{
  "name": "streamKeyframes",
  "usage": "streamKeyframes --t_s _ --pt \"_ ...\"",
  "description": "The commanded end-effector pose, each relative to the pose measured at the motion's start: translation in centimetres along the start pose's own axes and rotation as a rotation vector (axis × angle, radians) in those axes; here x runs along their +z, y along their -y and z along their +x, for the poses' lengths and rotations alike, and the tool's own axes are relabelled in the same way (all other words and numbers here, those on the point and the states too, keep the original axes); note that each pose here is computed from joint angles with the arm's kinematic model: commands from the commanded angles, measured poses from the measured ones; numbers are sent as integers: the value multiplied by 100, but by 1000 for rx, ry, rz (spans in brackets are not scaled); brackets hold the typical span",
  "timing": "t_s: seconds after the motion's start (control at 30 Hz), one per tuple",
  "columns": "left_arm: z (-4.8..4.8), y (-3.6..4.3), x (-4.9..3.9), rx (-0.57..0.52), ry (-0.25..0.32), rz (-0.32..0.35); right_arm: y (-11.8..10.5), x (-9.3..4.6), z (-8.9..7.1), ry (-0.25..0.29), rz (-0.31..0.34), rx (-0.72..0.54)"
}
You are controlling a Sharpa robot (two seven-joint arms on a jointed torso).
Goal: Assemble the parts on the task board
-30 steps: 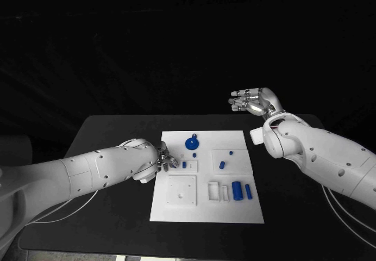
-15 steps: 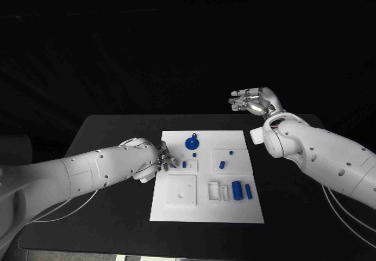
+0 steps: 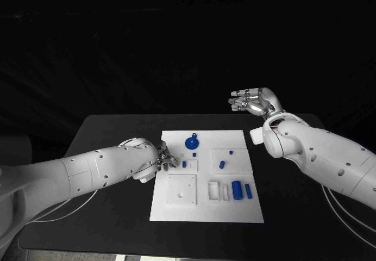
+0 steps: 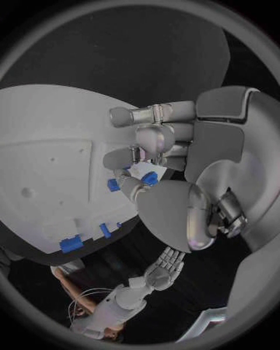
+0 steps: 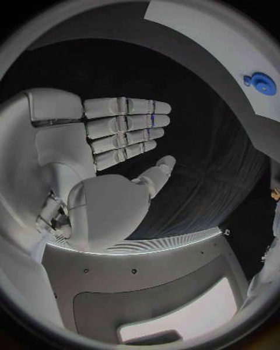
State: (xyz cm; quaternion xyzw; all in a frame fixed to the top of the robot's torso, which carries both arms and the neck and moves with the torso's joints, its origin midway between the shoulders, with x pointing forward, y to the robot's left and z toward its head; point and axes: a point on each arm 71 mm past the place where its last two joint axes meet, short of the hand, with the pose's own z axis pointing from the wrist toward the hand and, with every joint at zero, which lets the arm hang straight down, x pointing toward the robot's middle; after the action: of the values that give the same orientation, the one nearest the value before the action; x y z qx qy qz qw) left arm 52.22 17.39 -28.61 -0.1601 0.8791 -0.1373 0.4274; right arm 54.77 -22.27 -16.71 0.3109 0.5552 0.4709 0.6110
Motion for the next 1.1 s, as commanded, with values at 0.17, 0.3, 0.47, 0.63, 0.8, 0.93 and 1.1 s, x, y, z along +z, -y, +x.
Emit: streamKeyframes --t_s 0.17,0.3,0.47,0.63,0.8,0.93,1.1 --pt "116 -24 7 -4 -47 -20 1 -5 21 -16 -7 2" --pt "116 -27 7 -6 -48 -22 7 -8 22 -17 -6 2" --pt "118 -31 6 -5 -53 -23 15 -11 23 -17 -5 2" --pt "123 -36 4 -1 -60 -25 17 -12 23 -17 -4 2" --pt "132 -31 -2 4 -67 -23 19 -13 23 -18 -4 2" --pt "142 -22 -8 9 -71 -20 21 -14 23 -18 -4 2" --pt "149 -14 -13 19 -72 -16 23 -16 22 -18 -3 2"
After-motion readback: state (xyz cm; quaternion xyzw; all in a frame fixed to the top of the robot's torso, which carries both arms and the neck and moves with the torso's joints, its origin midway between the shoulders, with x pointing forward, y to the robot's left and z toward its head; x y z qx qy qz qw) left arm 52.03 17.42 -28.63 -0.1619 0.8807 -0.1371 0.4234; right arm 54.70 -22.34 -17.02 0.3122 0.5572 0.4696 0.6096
